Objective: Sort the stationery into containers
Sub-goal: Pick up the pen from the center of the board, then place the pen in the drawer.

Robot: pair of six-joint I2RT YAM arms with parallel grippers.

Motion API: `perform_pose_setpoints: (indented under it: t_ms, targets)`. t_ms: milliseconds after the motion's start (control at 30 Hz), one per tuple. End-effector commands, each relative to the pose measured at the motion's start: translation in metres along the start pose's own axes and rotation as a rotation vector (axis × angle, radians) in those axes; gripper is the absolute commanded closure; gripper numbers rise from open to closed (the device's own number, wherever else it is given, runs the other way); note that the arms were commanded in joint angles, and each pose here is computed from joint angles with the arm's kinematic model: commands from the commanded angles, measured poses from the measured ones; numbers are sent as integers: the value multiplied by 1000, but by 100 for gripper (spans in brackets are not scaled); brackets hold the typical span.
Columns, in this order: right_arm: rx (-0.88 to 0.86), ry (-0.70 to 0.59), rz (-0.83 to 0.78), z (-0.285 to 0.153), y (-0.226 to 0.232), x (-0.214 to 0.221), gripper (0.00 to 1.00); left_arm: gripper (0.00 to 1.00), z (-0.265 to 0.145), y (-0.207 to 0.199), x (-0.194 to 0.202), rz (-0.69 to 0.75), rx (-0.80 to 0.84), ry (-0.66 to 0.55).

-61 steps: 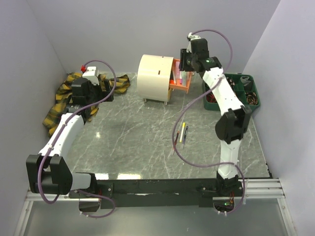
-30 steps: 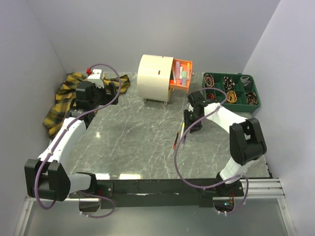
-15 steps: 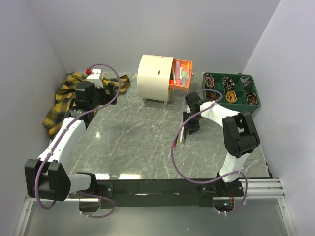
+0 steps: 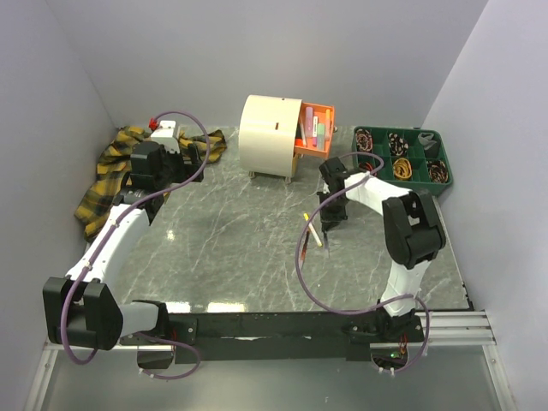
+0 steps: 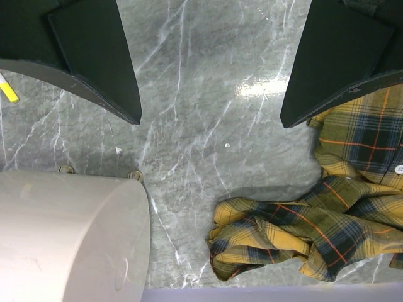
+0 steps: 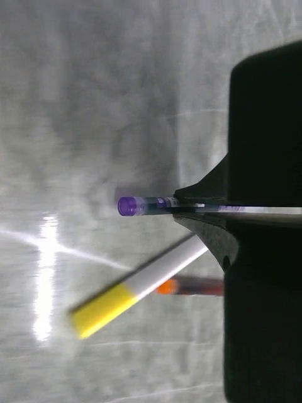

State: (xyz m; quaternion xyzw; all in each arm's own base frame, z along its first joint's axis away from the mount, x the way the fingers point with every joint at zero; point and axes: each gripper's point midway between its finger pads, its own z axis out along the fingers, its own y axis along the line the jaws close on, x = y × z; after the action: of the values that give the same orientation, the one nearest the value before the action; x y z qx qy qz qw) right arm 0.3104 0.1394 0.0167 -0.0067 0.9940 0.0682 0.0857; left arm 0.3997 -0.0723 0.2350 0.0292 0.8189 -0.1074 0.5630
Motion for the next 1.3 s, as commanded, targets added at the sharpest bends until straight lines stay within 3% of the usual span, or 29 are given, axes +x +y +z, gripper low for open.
perform_pose_setpoints:
  t_ms: [0, 100, 300, 433, 600, 633, 700, 733, 767, 833, 933, 1267]
  targets:
    - [-27, -85, -26, -54, -2, 10, 100, 1, -3, 2, -12, -18, 5, -37]
    - [-144, -174, -97, -95, 18, 14, 100, 1, -3, 9, -16, -58, 6, -44]
    - [-317, -420, -203, -167, 58, -22, 100, 1, -1, 11, -28, -54, 2, -59]
    - [-377, -636, -272, -226, 83, -76, 100, 1, 4, 10, -37, -48, 6, -66]
    - [-382, -763, -291, -264, 97, -135, 100, 1, 11, 11, -41, -39, 5, -66]
    - [-389, -827, -292, -288, 101, -150, 100, 1, 12, 12, -44, -38, 1, -71]
    - [-365, -848, -260, -288, 97, -176, 100, 1, 14, 13, -42, -35, -1, -66]
    - [-362, -913, -250, -311, 96, -192, 100, 1, 14, 13, -42, -33, -1, -66]
    - [-346, -908, -230, -302, 95, -206, 100, 1, 14, 12, -41, -33, 1, -62]
    - [-308, -996, -189, -326, 84, -232, 100, 1, 14, 12, -40, -33, 2, -54]
    - [-266, -1010, -178, -314, 78, -262, 100, 1, 11, 14, -37, -24, -8, -46]
    - [-232, -944, -124, -252, 65, -299, 100, 1, 12, 20, -33, 3, -34, -34]
